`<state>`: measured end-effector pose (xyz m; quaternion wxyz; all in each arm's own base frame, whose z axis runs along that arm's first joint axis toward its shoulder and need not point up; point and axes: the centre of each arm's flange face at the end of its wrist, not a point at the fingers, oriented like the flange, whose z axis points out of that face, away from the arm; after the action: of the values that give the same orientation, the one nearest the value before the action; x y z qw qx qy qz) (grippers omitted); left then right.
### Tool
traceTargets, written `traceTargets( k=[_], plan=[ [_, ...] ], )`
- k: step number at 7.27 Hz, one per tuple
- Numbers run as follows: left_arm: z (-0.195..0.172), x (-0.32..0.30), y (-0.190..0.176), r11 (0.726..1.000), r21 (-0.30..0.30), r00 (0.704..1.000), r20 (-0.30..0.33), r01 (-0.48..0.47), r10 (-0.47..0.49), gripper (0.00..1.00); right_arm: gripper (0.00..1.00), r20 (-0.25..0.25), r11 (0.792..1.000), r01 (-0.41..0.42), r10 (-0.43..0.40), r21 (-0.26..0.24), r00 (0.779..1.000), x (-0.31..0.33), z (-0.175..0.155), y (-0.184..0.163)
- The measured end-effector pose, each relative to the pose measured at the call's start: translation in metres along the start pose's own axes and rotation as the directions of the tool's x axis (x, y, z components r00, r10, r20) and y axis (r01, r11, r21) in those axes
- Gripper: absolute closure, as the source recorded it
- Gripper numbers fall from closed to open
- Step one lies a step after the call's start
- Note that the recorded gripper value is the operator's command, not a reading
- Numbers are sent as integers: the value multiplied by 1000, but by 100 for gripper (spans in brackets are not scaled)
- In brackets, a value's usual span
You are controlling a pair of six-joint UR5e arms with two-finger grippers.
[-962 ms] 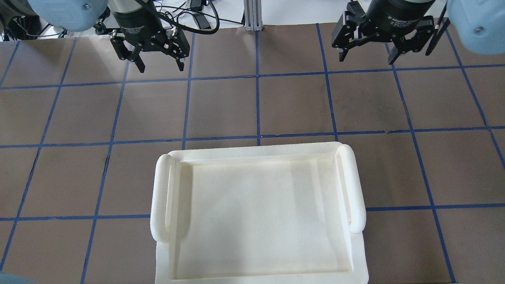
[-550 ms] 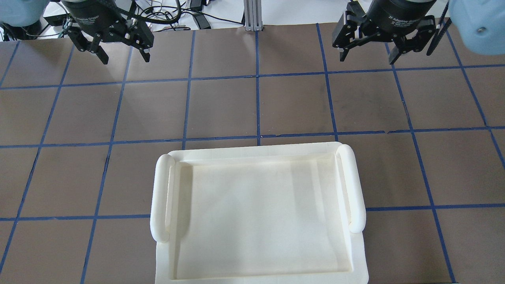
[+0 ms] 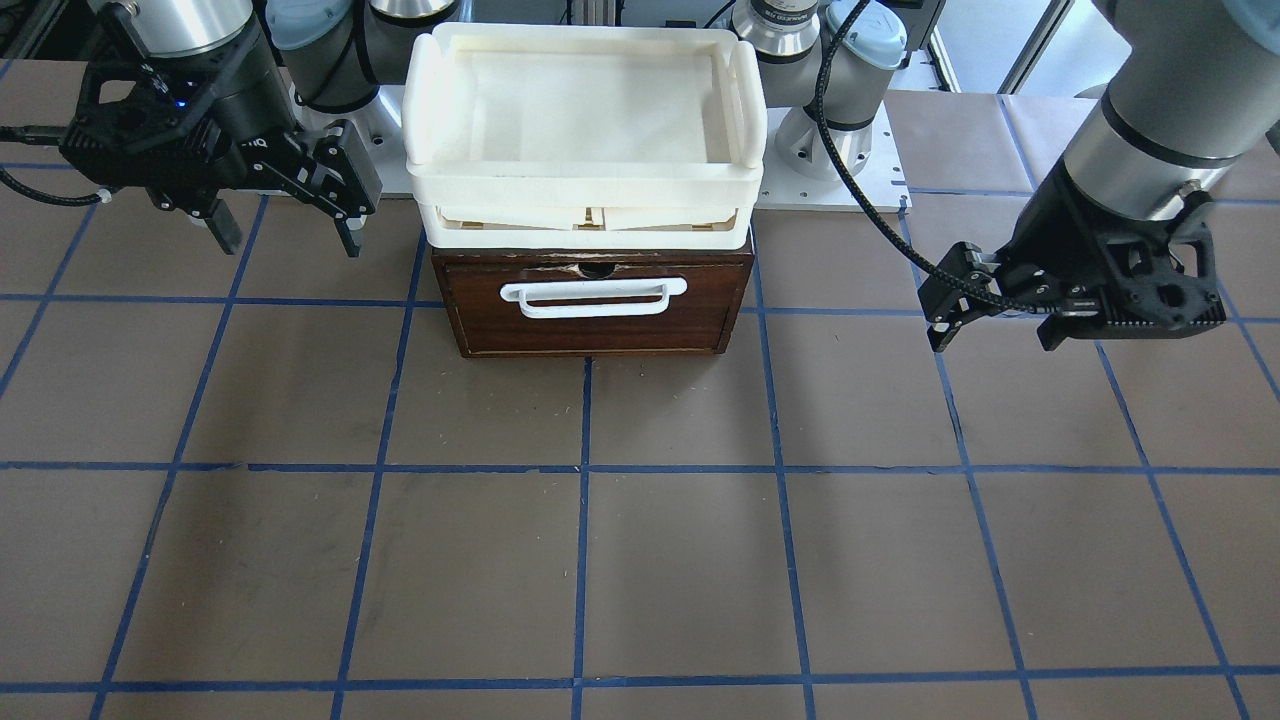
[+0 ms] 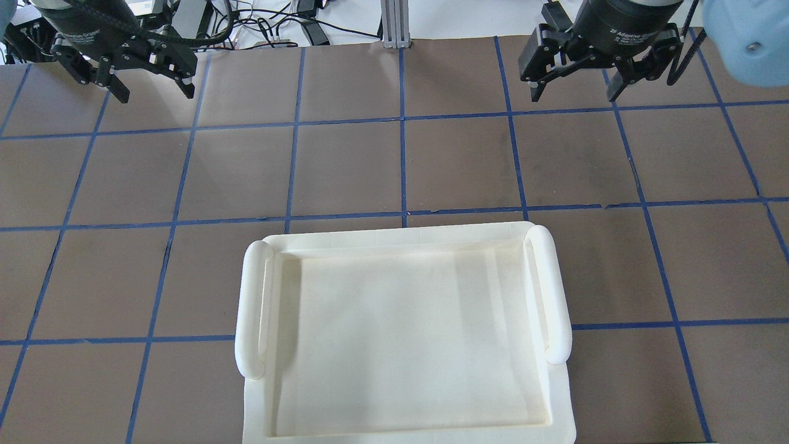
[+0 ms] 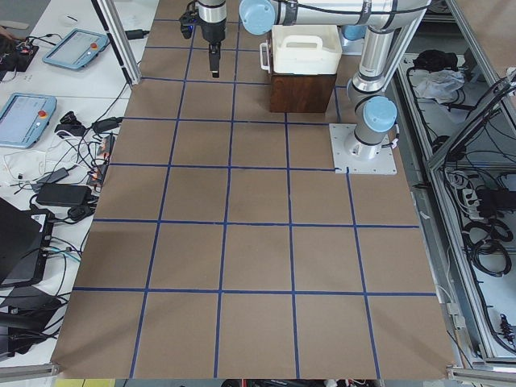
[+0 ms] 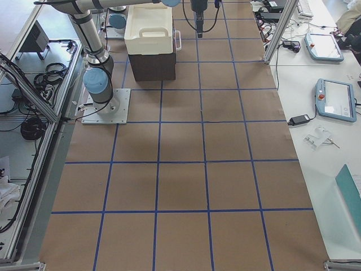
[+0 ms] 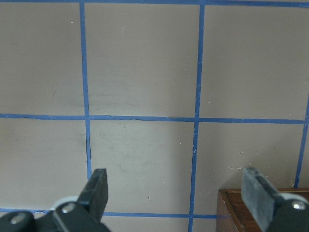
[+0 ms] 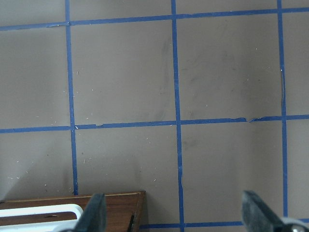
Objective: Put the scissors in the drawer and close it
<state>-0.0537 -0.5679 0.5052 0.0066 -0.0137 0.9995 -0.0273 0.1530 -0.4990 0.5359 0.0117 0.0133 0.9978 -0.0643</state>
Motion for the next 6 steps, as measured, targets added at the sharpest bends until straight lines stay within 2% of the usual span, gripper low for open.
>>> traceTargets(
  k=[3, 6],
  plan=[
    [3, -1, 13, 999, 41, 1000, 7, -2, 2, 0, 0, -1, 1000, 5, -5, -6, 1000, 0, 2, 1],
    [7, 2, 13, 999, 42, 1000, 7, -2, 1, 0, 0, -10, 1000, 7, -7, -10, 1000, 0, 1, 3]
  ],
)
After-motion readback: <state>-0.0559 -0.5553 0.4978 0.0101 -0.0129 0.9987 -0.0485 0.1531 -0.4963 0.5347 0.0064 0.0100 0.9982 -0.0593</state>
